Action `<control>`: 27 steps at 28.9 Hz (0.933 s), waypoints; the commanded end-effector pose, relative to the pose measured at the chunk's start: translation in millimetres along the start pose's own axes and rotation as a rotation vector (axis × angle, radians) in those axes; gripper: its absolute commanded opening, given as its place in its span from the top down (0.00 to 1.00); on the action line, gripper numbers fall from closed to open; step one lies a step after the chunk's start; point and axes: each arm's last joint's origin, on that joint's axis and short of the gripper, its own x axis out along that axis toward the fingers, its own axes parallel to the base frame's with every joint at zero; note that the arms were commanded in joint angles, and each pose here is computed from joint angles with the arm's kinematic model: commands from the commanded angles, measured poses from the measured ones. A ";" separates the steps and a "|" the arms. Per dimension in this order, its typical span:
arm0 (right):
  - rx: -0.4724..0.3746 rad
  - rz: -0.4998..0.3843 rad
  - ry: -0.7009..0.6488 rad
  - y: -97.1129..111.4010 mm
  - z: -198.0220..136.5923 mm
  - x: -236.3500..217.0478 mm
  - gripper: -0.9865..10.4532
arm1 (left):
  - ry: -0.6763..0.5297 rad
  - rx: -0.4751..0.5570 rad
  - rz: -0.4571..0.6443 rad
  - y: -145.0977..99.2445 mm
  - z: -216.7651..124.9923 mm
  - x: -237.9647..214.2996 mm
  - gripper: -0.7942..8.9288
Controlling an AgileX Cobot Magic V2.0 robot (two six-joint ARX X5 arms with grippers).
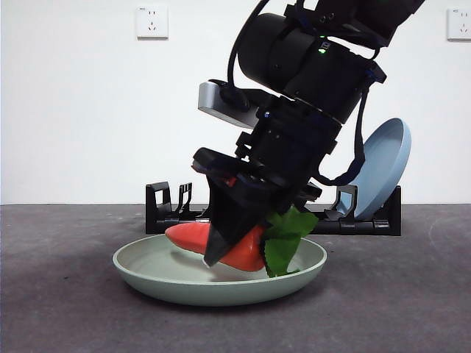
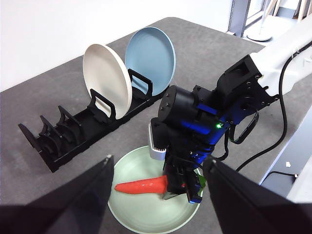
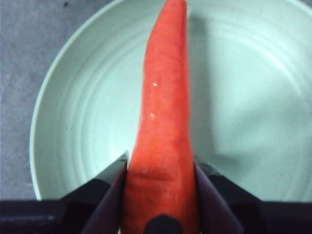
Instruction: Take the green plate from the plate rack,put the plate on the table,take the carrot from the table,put the carrot in the plate
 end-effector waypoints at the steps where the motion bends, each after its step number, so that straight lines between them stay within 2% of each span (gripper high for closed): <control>1: 0.013 0.003 0.025 0.1 -3.4 4.2 0.79 | -0.004 -0.015 0.002 0.4 0.0 -0.5 0.60; 4: 0.027 0.002 0.026 0.1 -3.6 4.2 0.61 | -0.004 -0.015 0.002 0.4 0.0 -0.5 0.60; 6: 0.028 0.000 0.026 0.1 -3.5 4.2 0.58 | -0.003 -0.015 0.002 0.4 0.0 -0.5 0.60; 13: 0.026 -0.001 0.015 0.5 -1.8 1.3 0.57 | 0.004 -0.013 0.003 0.4 -0.7 -0.5 0.60; 16: 0.024 -0.011 -0.030 2.7 4.3 -12.2 0.58 | 0.004 -0.012 0.003 0.4 -0.8 -0.5 0.60; 21: 0.008 -0.058 -0.140 10.7 15.5 -61.0 0.58 | 0.007 -0.011 0.004 0.5 -1.1 -0.5 0.60; 27: 0.069 -0.042 -0.212 27.6 1.6 -137.5 0.58 | 0.023 -0.006 0.005 0.6 -2.7 -0.5 0.60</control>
